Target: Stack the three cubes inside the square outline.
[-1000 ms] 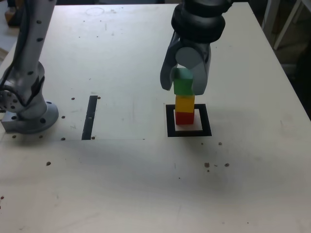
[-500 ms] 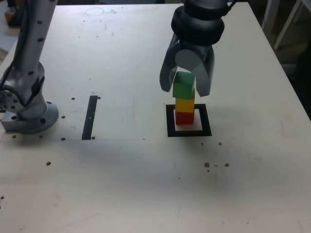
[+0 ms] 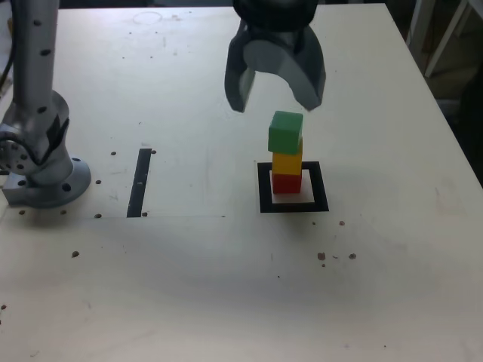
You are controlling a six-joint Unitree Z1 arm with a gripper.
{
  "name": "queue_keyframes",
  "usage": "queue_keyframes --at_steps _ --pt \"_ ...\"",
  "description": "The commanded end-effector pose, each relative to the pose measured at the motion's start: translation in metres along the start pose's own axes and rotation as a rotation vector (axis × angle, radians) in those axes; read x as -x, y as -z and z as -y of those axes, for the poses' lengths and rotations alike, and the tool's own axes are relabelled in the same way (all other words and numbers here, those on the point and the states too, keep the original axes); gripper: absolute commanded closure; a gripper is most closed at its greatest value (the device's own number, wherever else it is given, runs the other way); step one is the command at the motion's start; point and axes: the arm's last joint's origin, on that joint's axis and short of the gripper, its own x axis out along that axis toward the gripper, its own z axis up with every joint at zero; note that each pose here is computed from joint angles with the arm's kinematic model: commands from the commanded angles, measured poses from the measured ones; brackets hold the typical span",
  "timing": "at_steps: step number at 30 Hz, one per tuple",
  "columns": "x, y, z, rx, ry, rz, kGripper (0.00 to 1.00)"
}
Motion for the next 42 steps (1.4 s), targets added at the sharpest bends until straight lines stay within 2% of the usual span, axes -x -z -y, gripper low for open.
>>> queue_keyframes --at_steps 1,12,16,20,30,42 --pt "0.004 0.020 0.000 0.017 -0.006 -0.005 0.00" --pt "-0.011 0.087 0.008 0.068 -0.018 -0.065 0.00" --pt "-0.033 0.109 0.014 0.098 -0.010 -0.093 0.00" --pt "-0.060 0.122 0.021 0.119 0.014 -0.103 0.00" --pt "-0.113 0.136 0.034 0.133 0.068 -0.122 0.00" --pt "-0.139 0.138 0.040 0.135 0.095 -0.132 0.00"
